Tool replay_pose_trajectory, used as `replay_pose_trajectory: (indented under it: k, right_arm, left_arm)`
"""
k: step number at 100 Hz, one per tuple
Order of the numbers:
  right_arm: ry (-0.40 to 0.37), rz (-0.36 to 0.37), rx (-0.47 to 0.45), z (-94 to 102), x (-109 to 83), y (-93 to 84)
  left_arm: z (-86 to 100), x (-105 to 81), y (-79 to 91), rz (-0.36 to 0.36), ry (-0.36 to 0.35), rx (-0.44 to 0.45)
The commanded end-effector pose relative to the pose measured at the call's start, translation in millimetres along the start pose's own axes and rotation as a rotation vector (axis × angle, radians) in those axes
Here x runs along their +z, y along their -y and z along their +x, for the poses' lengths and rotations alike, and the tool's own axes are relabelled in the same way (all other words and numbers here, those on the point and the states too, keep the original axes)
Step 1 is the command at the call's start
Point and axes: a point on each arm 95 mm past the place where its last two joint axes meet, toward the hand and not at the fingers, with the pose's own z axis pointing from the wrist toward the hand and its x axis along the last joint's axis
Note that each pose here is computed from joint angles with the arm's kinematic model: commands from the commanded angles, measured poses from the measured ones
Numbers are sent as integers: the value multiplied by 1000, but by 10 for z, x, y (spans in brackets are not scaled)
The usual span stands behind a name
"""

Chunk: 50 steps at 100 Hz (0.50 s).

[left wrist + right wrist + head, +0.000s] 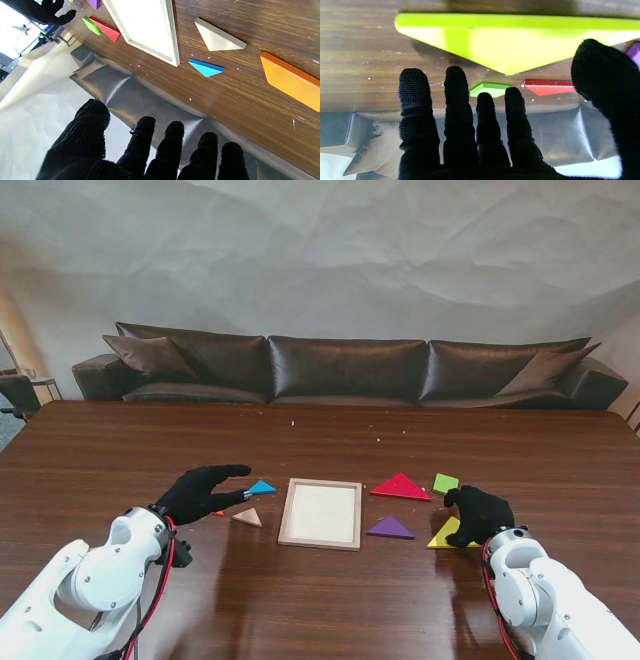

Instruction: Assemble the tangram pieces into a square

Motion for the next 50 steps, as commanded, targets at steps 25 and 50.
replay_pose_trajectory:
  k: [25,50]
  right_arm:
    - [-4,65,-30,-98,21,124]
    - [-6,99,-39,-129,38,183]
  left_arm:
    - [28,18,-45,-34,-1,-4]
    - [34,30,-58,-42,0,-4]
